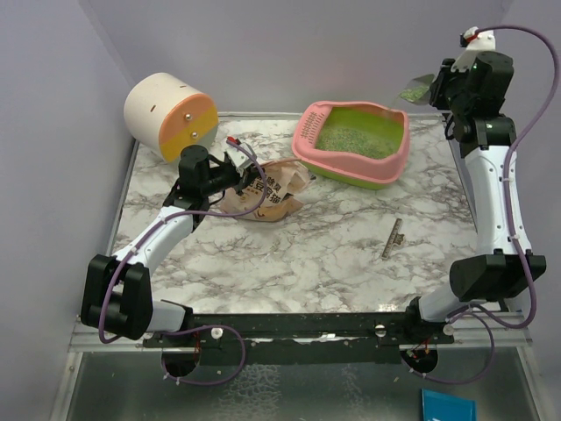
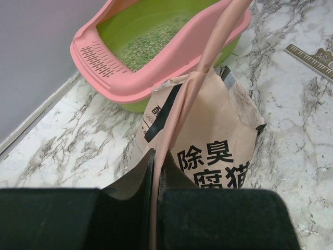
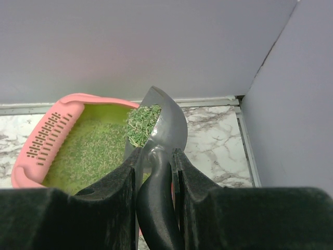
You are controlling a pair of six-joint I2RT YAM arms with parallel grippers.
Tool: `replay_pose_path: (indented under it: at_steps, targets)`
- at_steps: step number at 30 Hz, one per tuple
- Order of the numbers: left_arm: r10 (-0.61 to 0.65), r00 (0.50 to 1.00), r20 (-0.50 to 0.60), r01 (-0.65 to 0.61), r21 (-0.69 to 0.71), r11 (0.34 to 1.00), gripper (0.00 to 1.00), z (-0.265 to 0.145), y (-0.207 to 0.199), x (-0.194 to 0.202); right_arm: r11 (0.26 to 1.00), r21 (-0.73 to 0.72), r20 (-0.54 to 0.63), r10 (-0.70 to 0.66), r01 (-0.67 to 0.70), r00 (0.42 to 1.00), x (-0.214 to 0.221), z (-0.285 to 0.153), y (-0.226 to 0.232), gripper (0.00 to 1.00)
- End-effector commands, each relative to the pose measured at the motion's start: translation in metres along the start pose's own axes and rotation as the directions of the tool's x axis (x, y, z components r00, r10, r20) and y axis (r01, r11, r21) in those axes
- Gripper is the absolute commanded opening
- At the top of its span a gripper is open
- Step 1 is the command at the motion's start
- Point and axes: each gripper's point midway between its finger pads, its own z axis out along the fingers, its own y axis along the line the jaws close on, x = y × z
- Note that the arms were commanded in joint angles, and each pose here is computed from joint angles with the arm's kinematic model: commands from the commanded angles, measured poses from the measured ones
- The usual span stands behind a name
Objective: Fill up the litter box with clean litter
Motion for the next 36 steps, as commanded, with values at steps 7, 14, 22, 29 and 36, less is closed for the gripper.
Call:
replay_pose_path:
  at_steps: [7, 14, 22, 29, 36]
  targets:
    - [0.048, 0.996, 0.081, -0.053, 0.052, 0.997, 0.0, 0.003, -0.011, -0.027, 0.995, -0.017, -0.027, -0.1, 0.1, 0.995, 0.002, 0.01, 0.029, 0.01]
    - [0.05, 0.995, 0.084, -0.055, 0.054, 0.997, 0.0, 0.003, -0.012, -0.028, 0.984, -0.066, -0.034, -0.165, 0.163, 0.986, 0.004, 0.015, 0.055, 0.01]
    - [0.048, 0.996, 0.081, -0.052, 0.054, 0.997, 0.0, 0.003, -0.011, -0.027, 0.969, -0.07, -0.049, -0.241, 0.238, 0.969, 0.012, 0.018, 0.071, 0.01]
    - [0.047, 0.995, 0.083, -0.052, 0.058, 0.997, 0.0, 0.003, -0.012, -0.028, 0.947, -0.042, -0.07, -0.32, 0.318, 0.945, 0.02, 0.022, 0.081, 0.01]
    - [0.046, 0.995, 0.083, -0.051, 0.058, 0.997, 0.0, 0.004, -0.012, -0.028, 0.934, -0.046, -0.066, -0.356, 0.354, 0.932, 0.022, 0.018, 0.097, 0.01]
